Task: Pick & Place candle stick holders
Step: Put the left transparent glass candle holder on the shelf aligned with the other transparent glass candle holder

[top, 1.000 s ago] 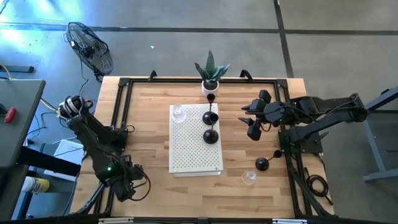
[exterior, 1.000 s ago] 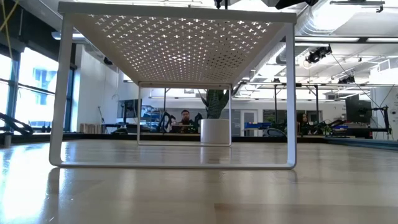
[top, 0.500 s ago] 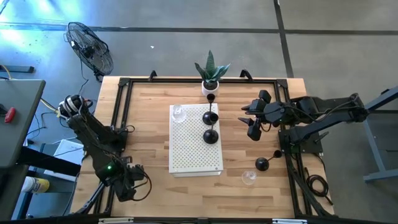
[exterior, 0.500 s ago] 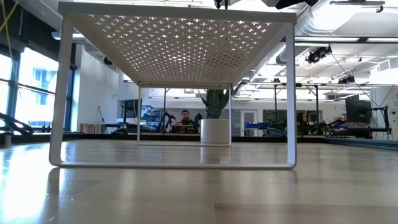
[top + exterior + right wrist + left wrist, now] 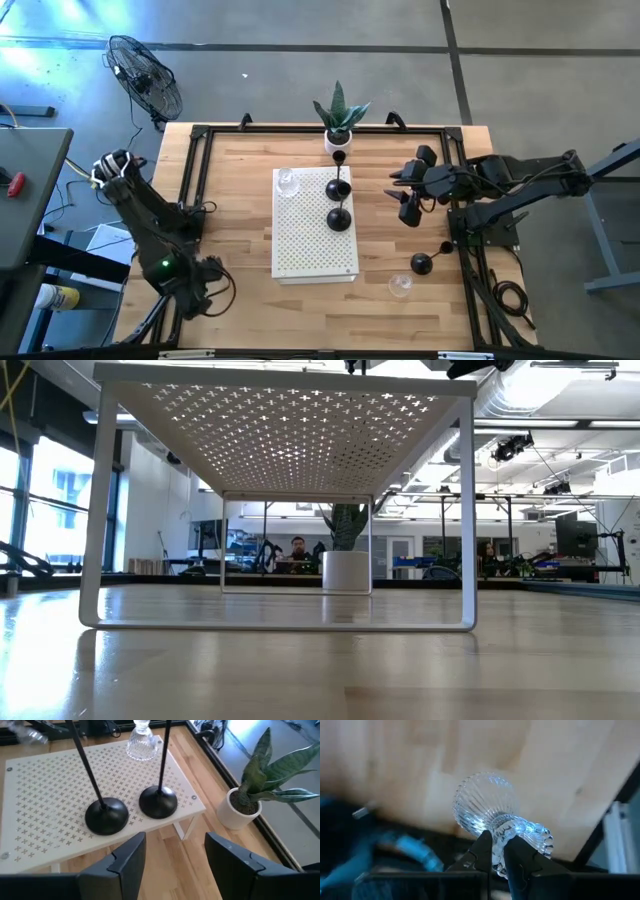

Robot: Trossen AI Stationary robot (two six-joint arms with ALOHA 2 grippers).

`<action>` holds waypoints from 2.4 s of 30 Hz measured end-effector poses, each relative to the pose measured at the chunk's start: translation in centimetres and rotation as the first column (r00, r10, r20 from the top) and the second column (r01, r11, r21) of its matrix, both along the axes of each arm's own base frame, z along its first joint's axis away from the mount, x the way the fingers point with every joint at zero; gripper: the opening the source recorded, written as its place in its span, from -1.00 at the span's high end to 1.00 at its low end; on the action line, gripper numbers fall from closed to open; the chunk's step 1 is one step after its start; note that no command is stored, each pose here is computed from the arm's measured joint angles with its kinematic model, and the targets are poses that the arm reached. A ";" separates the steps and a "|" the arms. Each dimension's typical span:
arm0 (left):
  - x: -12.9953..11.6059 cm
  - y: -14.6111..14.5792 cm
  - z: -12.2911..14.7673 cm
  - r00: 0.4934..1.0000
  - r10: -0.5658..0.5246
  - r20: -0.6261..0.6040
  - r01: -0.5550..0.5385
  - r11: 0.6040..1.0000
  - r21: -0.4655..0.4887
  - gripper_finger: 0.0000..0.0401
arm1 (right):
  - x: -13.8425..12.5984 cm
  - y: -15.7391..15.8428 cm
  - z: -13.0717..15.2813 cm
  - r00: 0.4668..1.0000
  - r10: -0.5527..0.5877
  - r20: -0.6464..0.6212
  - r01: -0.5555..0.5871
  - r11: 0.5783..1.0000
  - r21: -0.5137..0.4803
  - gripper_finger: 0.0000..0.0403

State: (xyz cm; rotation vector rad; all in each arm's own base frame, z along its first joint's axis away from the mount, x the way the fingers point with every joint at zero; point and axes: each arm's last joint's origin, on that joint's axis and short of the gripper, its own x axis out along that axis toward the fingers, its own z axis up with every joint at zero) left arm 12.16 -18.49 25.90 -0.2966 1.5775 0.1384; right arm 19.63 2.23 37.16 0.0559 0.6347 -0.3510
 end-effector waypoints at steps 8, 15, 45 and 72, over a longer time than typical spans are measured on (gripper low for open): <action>0.1 1.8 7.8 0.997 0.079 0.022 -0.080 0.997 0.016 0.89 | -0.1 0.3 -0.1 0.999 0.027 -0.023 -0.027 1.000 -0.008 0.03; 2.0 3.9 13.4 0.973 0.091 0.210 -0.072 0.993 -0.096 0.89 | -0.3 1.0 -0.2 0.998 0.056 -0.028 -0.057 0.998 -0.010 0.03; 11.3 19.5 18.2 0.830 -0.287 0.478 0.291 0.954 0.067 0.89 | -0.5 1.5 -0.2 1.000 0.003 -0.010 -0.003 0.998 -0.055 0.03; 15.5 20.0 15.0 0.819 -0.434 0.374 0.437 0.896 0.081 0.89 | -0.6 1.4 -0.2 0.999 -0.046 -0.004 0.046 0.997 -0.069 0.03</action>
